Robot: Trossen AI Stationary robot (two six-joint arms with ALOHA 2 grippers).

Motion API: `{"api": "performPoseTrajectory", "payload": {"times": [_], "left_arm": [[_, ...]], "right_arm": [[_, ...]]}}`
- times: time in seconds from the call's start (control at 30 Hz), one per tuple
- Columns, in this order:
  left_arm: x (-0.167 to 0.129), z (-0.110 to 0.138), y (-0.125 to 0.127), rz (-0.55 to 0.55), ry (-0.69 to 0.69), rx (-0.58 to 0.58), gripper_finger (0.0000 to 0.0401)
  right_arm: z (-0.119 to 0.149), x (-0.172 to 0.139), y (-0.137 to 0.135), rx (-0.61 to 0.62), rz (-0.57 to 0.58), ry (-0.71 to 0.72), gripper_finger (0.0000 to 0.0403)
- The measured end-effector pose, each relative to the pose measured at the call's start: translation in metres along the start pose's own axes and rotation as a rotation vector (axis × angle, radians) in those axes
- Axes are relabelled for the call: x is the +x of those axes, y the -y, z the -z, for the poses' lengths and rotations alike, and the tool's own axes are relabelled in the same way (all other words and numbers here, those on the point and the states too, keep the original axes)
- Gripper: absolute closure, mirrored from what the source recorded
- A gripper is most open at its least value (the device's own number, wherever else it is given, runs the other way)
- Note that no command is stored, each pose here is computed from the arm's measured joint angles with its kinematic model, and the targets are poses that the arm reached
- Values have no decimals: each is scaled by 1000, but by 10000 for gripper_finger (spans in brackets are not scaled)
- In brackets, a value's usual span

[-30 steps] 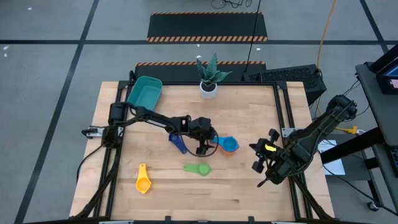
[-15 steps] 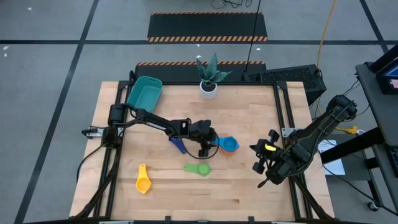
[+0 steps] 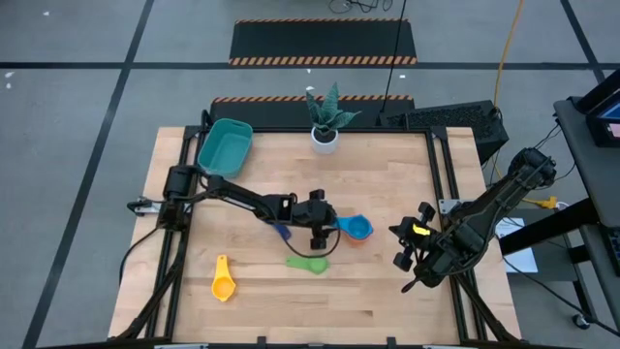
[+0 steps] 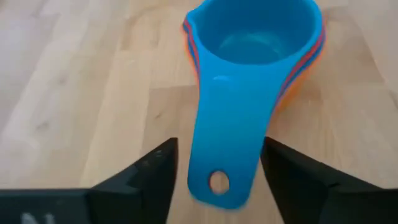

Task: Nest measuring cups in basket
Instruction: Stack the light blue measuring cup on top of the orange measuring cup, then stack the yellow measuring cup on top of the light blue measuring cup

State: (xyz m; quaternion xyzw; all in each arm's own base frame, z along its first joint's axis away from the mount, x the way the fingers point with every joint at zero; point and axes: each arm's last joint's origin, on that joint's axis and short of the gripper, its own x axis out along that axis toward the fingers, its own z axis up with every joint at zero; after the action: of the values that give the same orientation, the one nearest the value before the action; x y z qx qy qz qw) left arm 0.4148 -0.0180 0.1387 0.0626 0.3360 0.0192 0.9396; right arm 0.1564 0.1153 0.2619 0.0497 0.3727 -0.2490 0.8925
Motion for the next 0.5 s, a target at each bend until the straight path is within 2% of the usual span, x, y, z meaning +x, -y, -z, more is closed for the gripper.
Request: {"api": "performPoseTrajectory", "payload": {"times": [0.13, 0.27, 0.37, 0.5], "left_arm": [[-15, -8, 6, 4, -12, 12, 128], [-34, -14, 13, 25, -58, 22, 98], [-51, -19, 22, 45, -82, 16, 92], [-75, -15, 37, 78, -201, 23, 104]], "right_arm": [[0, 0, 0, 7, -1, 0, 403], [0, 0, 0, 21, -3, 0, 403], [0, 0, -1, 41, -5, 1, 403], [-1, 0, -3, 61, -23, 9, 403]]}}
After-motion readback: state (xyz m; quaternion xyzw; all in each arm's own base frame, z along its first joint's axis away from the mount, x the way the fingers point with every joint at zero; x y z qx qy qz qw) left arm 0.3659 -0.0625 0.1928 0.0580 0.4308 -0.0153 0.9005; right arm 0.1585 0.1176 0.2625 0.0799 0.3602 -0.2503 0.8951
